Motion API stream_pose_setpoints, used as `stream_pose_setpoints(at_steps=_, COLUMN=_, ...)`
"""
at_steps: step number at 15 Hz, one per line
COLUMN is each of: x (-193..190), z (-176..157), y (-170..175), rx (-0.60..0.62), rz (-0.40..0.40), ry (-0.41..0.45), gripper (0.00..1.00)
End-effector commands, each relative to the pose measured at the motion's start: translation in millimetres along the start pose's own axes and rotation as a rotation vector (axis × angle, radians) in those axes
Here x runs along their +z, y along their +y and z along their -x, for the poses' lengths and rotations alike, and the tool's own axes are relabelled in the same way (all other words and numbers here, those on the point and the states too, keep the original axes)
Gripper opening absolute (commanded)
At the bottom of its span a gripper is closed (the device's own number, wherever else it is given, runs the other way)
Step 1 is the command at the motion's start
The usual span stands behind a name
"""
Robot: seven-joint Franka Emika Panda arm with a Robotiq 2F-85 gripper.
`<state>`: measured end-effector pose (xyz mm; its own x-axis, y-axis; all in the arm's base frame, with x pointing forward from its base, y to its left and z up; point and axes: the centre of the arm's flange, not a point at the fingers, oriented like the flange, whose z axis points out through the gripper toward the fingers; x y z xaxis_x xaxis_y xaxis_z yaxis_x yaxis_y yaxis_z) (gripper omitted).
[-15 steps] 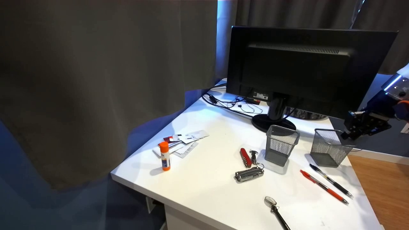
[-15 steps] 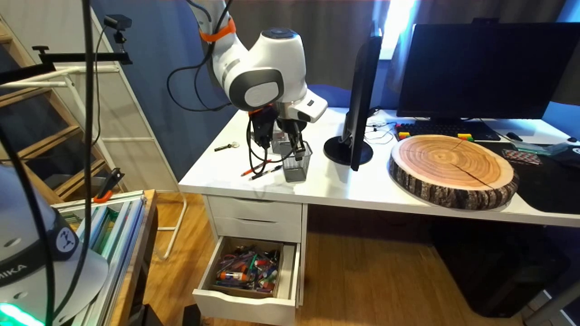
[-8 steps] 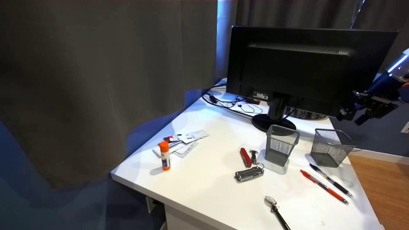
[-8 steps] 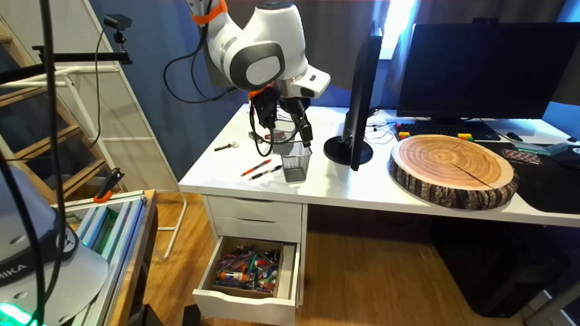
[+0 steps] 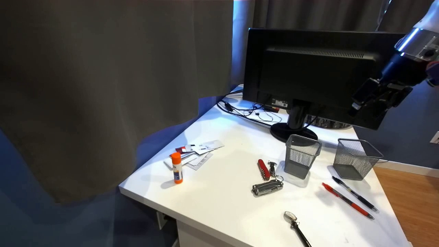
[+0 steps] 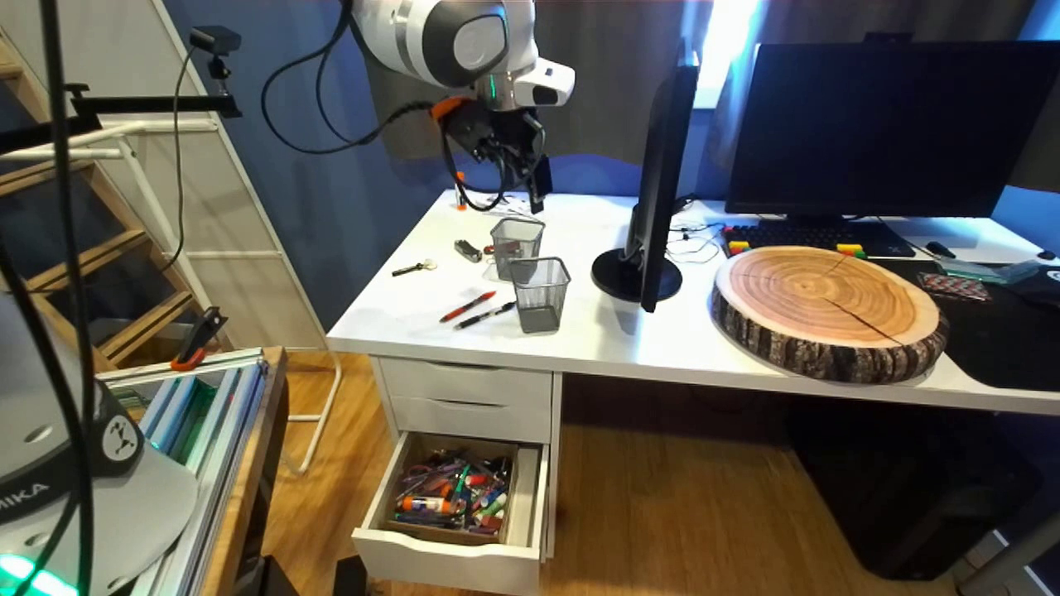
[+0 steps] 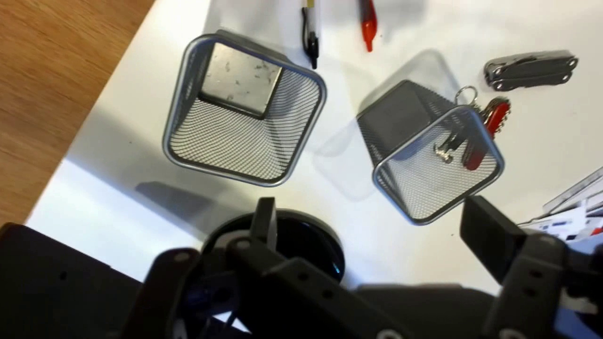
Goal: Unstack the pen holders then restack them from left to right
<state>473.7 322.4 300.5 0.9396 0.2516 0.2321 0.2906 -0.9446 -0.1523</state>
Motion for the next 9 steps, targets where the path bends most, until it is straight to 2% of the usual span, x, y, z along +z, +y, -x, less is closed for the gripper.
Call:
stream_pose_setpoints(at_steps=1, x=10, z=-24, y=-37, rx=-0.137, rz=-0.013, ry=-0.076, gripper=1.0)
stream_pose_setpoints(at_steps=5, x=28, z=-38, y=-63, rx=-0.309, rz=-0.061, ry=-0.102, gripper=1.0)
stream_pose_setpoints(at_steps=9, x=58, z=-48, y=-66, rx=-0.418, rz=-0.07, ry=-0.115, gripper=1.0)
